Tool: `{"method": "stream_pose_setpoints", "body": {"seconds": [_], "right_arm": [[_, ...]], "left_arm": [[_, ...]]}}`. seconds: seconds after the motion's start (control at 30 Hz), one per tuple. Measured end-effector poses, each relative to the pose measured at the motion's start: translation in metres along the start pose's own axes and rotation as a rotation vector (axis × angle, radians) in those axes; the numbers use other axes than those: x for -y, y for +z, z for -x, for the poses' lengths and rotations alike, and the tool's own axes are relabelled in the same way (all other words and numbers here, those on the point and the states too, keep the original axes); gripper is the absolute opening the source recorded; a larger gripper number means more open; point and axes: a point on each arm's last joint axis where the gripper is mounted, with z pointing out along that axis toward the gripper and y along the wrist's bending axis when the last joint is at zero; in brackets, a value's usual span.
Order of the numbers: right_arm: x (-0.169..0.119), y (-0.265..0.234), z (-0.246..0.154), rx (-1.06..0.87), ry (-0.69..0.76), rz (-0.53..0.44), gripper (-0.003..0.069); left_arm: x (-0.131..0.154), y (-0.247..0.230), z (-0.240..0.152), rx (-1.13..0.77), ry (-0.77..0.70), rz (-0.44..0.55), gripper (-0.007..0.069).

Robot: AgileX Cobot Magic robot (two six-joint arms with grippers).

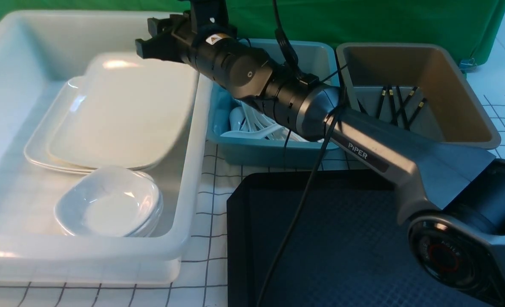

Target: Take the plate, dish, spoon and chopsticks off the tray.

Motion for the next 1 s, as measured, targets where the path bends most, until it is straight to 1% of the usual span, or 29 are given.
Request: {"method": "stream_pose_setpoints", "body": {"seconds": [0.27,0.37,0.4,0.47,0.5,0.57,0.6,0.63,0.67,0.7,0.8,0.9,1.0], "right_arm": [[0.001,-0.001,0.002,-0.006,-0.001,0.006,0.0330],[0.002,-0.004,0.010,-0.035,-0.003,0.040,0.0296],[0.002,-0.007,0.015,-0.054,-0.009,0.064,0.0264],[0.005,-0.022,0.045,-0.104,-0.056,0.137,0.0133],[0.006,-0.028,0.054,-0.124,-0.073,0.159,0.0089],[0.012,-0.051,0.088,-0.176,-0.116,0.198,0.0031],[0.016,-0.060,0.101,-0.194,-0.130,0.201,0.0022],[0.019,-0.063,0.103,-0.213,-0.134,0.199,0.0020],[0.027,-0.081,0.124,-0.254,-0.156,0.182,0.0010],[0.032,-0.093,0.136,-0.277,-0.163,0.172,0.0008],[0.056,-0.136,0.171,-0.385,-0.197,0.088,0.0008],[0.075,-0.169,0.186,-0.506,-0.202,0.043,0.0008],[0.086,-0.200,0.199,-0.597,-0.191,0.016,0.0007]], "left_arm": [[0.000,0.000,0.000,0.001,0.002,0.003,0.0000],[-0.001,0.000,0.000,0.001,0.005,0.006,0.0000],[-0.001,0.000,0.000,0.000,0.004,0.006,0.0000],[-0.002,0.004,0.000,-0.009,0.002,0.006,0.0000],[-0.002,0.006,0.000,-0.018,-0.001,0.005,0.0000],[-0.005,0.016,-0.001,-0.055,-0.009,0.000,0.0000],[-0.007,0.021,-0.002,-0.077,-0.014,-0.002,0.0000],[-0.007,0.023,-0.001,-0.082,-0.016,-0.003,0.0000],[-0.010,0.035,-0.005,-0.137,-0.028,-0.010,0.0000],[-0.012,0.041,-0.006,-0.161,-0.033,-0.013,0.0000],[-0.022,0.071,-0.014,-0.288,-0.050,-0.014,0.0000],[-0.032,0.097,-0.023,-0.382,-0.065,0.008,0.0000],[-0.043,0.126,-0.035,-0.485,-0.071,0.025,0.0000]]}}
